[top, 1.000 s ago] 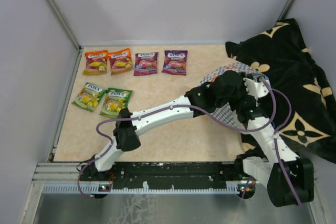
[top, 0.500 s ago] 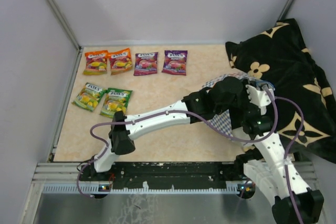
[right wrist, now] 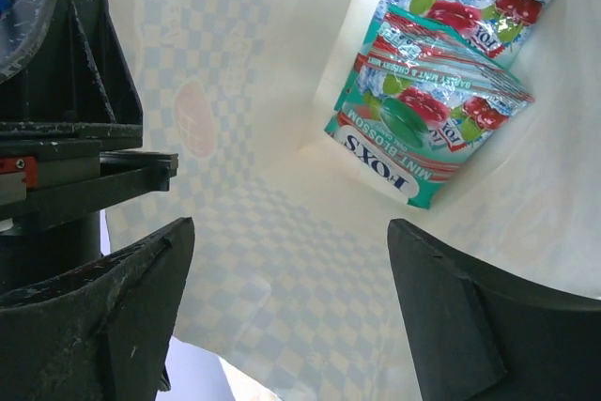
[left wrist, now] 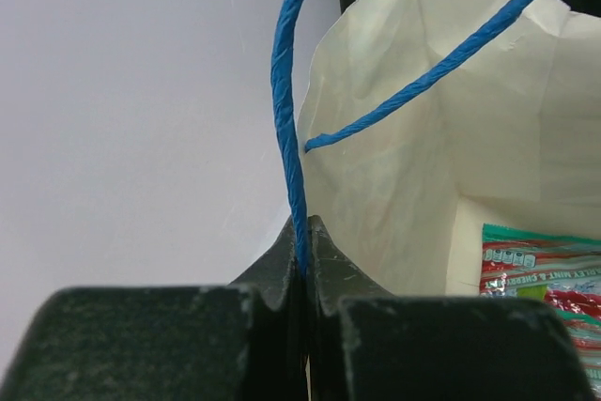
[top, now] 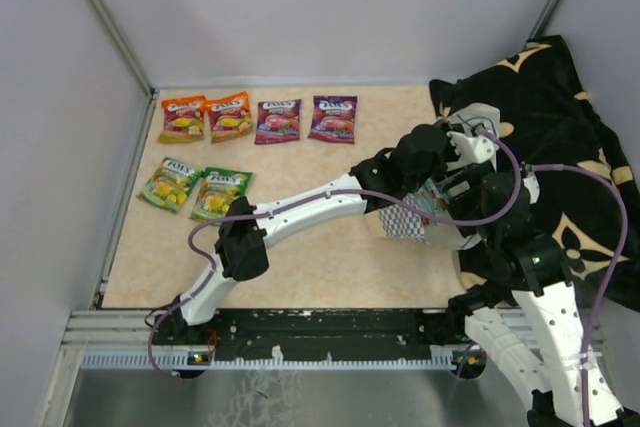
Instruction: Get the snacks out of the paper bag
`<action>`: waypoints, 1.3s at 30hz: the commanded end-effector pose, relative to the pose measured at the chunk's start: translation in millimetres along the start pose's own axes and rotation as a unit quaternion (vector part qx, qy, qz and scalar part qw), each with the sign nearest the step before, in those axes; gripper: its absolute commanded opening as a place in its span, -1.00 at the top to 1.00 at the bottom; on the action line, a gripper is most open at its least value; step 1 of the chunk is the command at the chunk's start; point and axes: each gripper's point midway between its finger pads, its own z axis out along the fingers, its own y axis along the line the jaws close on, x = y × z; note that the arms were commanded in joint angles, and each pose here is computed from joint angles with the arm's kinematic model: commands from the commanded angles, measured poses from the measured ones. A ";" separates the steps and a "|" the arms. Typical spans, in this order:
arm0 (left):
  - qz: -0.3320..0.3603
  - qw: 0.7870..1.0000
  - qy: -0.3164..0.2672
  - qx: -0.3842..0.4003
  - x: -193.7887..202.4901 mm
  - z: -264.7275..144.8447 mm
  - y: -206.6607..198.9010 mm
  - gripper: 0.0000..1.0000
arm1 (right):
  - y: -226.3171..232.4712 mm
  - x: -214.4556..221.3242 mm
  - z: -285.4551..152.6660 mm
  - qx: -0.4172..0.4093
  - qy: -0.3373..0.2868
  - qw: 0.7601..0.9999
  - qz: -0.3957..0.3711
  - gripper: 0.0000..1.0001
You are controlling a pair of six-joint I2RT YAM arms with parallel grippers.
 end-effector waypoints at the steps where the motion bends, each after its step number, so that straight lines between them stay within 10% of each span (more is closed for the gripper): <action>1: 0.004 1.000 -0.003 -0.006 -0.4 -2.7 7.7 1.00 | 27.1 -8.5 -14.9 -0.060 -0.009 0.998 -0.015 -0.66; 39: -0.040 0.997 -0.065 -0.021 -52.1 -34.7 95.7 1.00 | 4.1 79.3 83.6 -0.039 0.108 0.993 0.036 -0.53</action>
